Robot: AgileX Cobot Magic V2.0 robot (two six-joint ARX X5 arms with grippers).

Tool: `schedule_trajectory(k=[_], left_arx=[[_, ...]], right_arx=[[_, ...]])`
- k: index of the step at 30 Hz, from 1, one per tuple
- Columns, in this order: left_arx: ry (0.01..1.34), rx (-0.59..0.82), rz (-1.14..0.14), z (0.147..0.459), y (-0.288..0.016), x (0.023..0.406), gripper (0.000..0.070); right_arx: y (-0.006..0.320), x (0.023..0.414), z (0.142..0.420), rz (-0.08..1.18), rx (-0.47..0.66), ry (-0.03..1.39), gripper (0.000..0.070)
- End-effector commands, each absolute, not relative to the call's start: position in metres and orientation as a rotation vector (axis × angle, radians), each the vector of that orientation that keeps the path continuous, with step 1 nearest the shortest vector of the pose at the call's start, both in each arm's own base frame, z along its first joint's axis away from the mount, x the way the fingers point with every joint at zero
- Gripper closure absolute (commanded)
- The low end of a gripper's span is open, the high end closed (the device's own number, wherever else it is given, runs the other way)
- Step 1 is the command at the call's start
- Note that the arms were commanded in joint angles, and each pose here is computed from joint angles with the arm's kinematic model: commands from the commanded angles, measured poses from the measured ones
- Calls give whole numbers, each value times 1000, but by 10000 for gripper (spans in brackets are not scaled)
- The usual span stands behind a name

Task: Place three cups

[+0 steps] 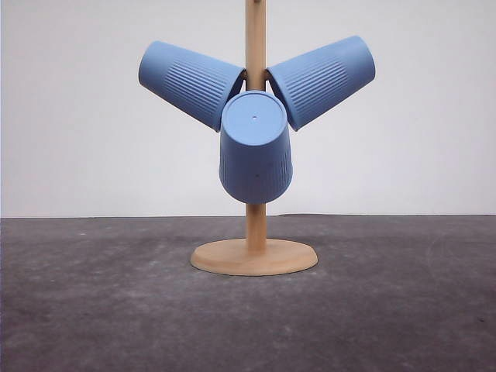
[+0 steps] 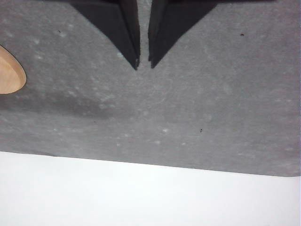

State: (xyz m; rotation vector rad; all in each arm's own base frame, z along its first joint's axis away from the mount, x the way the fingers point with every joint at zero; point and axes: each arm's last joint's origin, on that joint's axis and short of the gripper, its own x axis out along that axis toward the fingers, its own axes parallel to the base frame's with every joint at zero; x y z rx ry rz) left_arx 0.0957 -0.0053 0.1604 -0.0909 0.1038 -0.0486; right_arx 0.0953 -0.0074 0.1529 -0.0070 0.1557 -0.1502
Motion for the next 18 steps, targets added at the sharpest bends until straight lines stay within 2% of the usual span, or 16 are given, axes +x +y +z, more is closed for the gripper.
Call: schedule_trajectory(k=[1, 18], left_arx=[[106, -91, -48, 157, -5, 97, 688], [106, -91, -48, 157, -5, 97, 688]], right_arx=[[-7, 96, 152, -149, 4, 148, 686], [-7, 96, 152, -149, 4, 148, 686]])
